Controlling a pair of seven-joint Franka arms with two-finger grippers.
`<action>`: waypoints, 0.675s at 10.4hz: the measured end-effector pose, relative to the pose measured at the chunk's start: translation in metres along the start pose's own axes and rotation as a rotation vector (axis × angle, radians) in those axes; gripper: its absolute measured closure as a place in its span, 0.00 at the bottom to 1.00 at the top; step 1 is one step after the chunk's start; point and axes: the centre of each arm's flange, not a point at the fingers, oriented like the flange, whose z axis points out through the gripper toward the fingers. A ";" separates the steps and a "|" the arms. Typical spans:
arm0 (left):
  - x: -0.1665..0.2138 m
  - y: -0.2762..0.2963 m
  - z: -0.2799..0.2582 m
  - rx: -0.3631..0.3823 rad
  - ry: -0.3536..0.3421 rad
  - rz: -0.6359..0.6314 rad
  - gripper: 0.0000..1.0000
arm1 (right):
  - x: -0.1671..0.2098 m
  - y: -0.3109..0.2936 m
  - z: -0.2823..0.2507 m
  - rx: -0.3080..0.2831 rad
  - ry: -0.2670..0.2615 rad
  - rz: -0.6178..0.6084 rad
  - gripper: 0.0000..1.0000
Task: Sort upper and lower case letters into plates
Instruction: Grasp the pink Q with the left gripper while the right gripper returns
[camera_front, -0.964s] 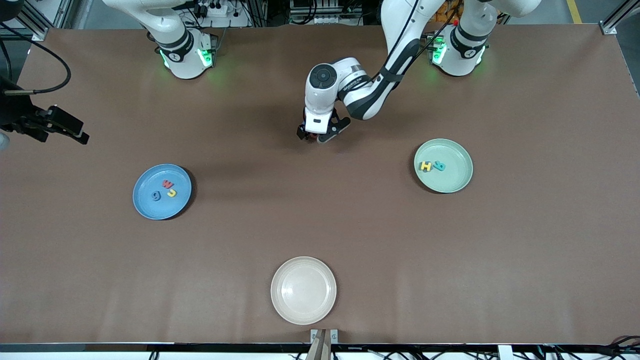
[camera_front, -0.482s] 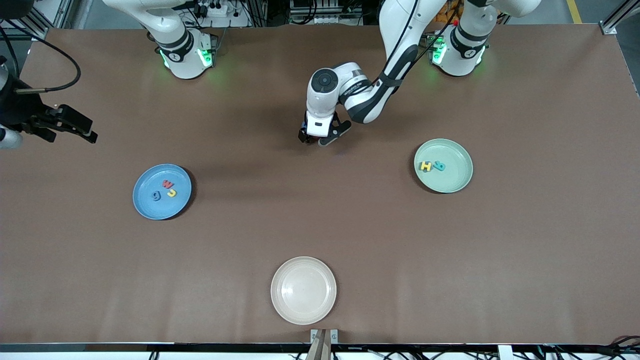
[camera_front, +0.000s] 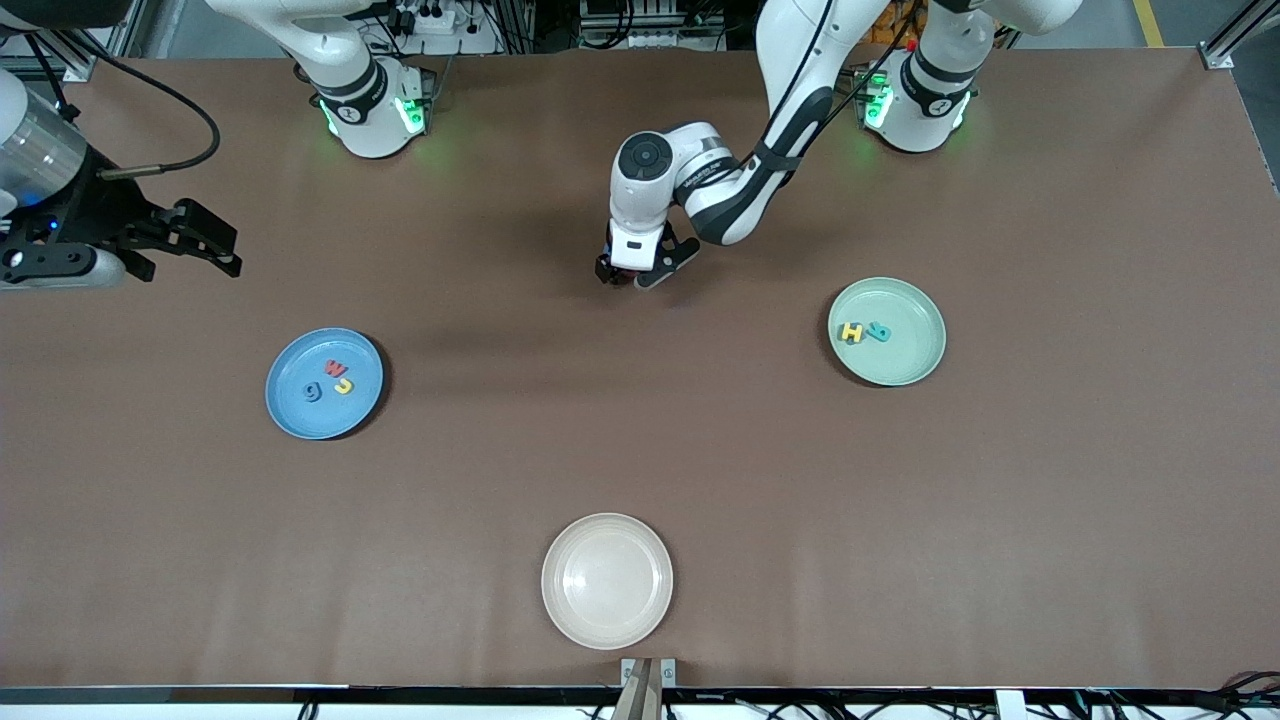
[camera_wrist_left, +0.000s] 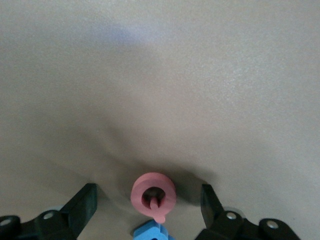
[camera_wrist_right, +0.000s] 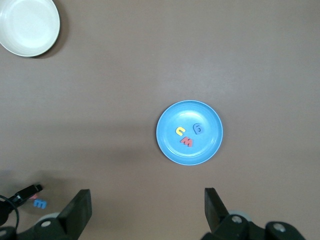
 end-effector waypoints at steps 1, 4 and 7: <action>-0.001 0.003 -0.003 -0.007 -0.001 -0.005 0.23 | -0.001 0.002 0.001 -0.003 -0.012 0.003 0.00; -0.001 0.007 -0.006 -0.014 -0.001 -0.007 0.49 | -0.002 0.003 0.001 -0.004 -0.021 -0.003 0.00; -0.002 0.008 -0.011 -0.017 0.001 -0.006 0.63 | -0.004 -0.013 0.002 -0.005 -0.021 -0.033 0.00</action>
